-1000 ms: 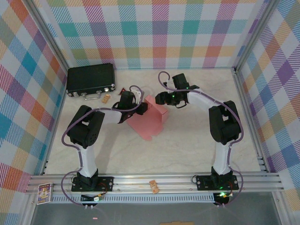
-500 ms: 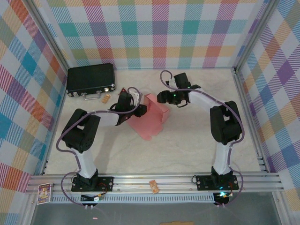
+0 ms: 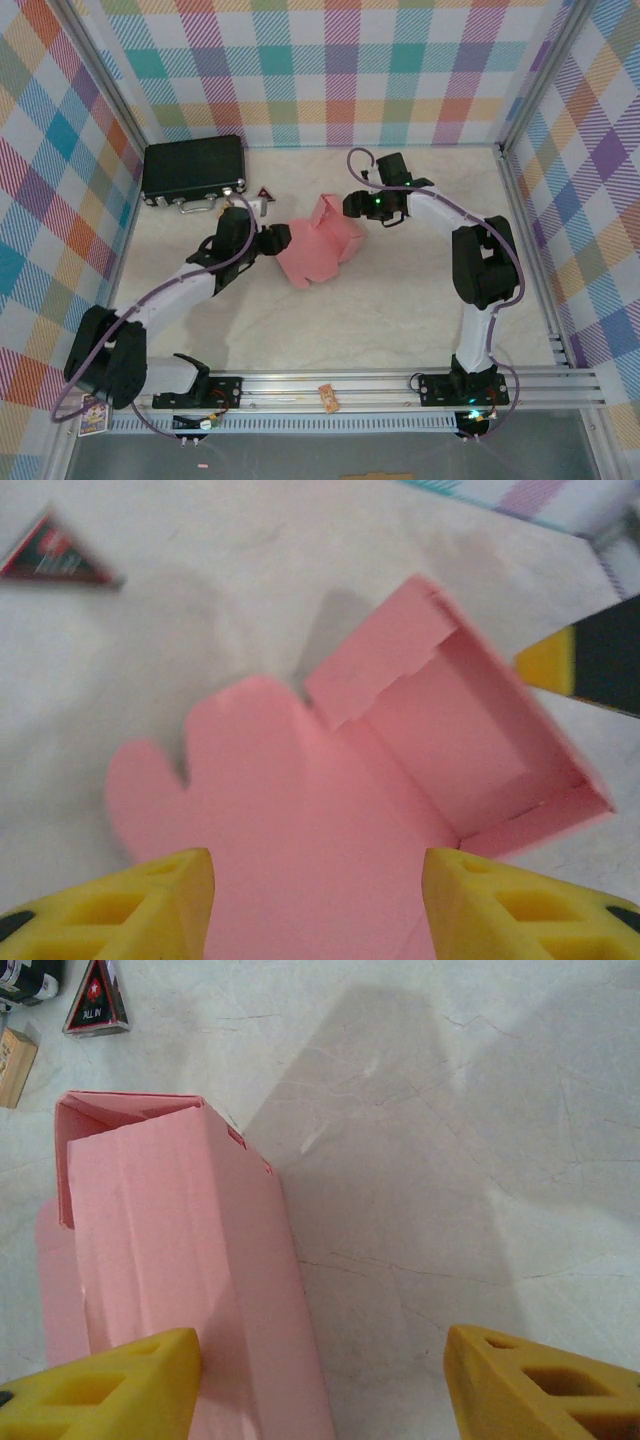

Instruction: Fold the paper box

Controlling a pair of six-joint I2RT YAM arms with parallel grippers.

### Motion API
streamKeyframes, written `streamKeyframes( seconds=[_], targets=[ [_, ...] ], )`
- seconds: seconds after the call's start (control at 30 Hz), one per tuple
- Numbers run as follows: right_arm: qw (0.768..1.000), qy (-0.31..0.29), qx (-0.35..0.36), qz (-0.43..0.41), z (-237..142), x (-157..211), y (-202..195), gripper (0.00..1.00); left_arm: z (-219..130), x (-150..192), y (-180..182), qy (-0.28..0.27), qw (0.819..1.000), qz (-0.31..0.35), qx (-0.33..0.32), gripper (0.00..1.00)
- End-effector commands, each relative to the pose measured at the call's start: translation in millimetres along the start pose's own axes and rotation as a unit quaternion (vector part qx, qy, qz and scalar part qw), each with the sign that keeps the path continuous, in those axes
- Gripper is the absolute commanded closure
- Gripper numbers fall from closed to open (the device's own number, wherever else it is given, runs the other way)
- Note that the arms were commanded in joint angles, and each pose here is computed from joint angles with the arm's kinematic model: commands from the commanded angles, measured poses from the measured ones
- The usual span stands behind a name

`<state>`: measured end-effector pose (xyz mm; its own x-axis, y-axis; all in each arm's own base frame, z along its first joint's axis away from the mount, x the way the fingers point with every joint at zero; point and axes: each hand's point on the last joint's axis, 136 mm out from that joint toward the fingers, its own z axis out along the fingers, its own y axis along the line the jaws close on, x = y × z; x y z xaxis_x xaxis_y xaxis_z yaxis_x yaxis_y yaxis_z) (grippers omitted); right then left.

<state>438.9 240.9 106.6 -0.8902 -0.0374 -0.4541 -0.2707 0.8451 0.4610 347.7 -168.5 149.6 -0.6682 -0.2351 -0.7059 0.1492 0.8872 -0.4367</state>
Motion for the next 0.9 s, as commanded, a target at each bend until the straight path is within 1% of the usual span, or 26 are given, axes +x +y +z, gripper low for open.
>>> streamKeyframes(
  seconds=[0.0,0.03,0.1,0.2,0.27,0.4,0.5,0.57,0.67,0.8,0.87],
  targets=[
    [1.0,0.014,0.011,-0.005,-2.1,3.8,-4.3,0.35,-6.9,50.4,37.8,0.061,0.989,-0.111,-0.077,0.43],
    [1.0,0.015,0.011,-0.004,-1.1,4.5,-4.8,0.35,-6.8,58.8,42.0,0.067,0.986,-0.129,-0.082,0.42],
    [1.0,0.015,0.01,-0.004,-0.6,4.8,-4.9,0.35,-1.3,70.3,36.6,0.082,0.984,-0.148,-0.058,0.41],
    [1.0,0.015,0.01,-0.003,0.3,5.2,-5.4,0.35,5.6,85.1,45.4,0.104,0.975,-0.177,-0.079,0.41],
    [1.0,0.015,0.011,-0.002,0.8,5.1,-5.3,0.35,10.5,89.8,50.9,0.101,0.972,-0.192,-0.088,0.41],
    [1.0,0.014,0.009,-0.002,1.2,4.2,-5.0,0.35,29.1,85.6,38.2,0.097,0.976,-0.191,-0.044,0.42],
    [1.0,0.013,0.008,-0.002,0.9,3.8,-4.5,0.35,44.3,86.6,39.0,0.103,0.973,-0.202,-0.046,0.43],
    [1.0,0.013,0.007,-0.001,1.0,3.6,-4.3,0.35,54.8,86.2,37.2,0.105,0.97,-0.218,-0.033,0.44],
    [1.0,0.015,0.008,0.0,0.5,4.8,-4.4,0.35,69.9,83.3,31.4,0.104,0.964,-0.243,-0.002,0.5],
    [1.0,0.014,0.009,-0.001,-2.5,5.0,-3.7,0.35,79.9,74.7,23.7,0.1,0.961,-0.257,0.019,0.66],
    [1.0,0.013,0.011,-0.002,-4.2,5.7,-4.0,0.35,81.0,66.3,18.7,0.095,0.962,-0.255,0.026,0.7]
  ],
)
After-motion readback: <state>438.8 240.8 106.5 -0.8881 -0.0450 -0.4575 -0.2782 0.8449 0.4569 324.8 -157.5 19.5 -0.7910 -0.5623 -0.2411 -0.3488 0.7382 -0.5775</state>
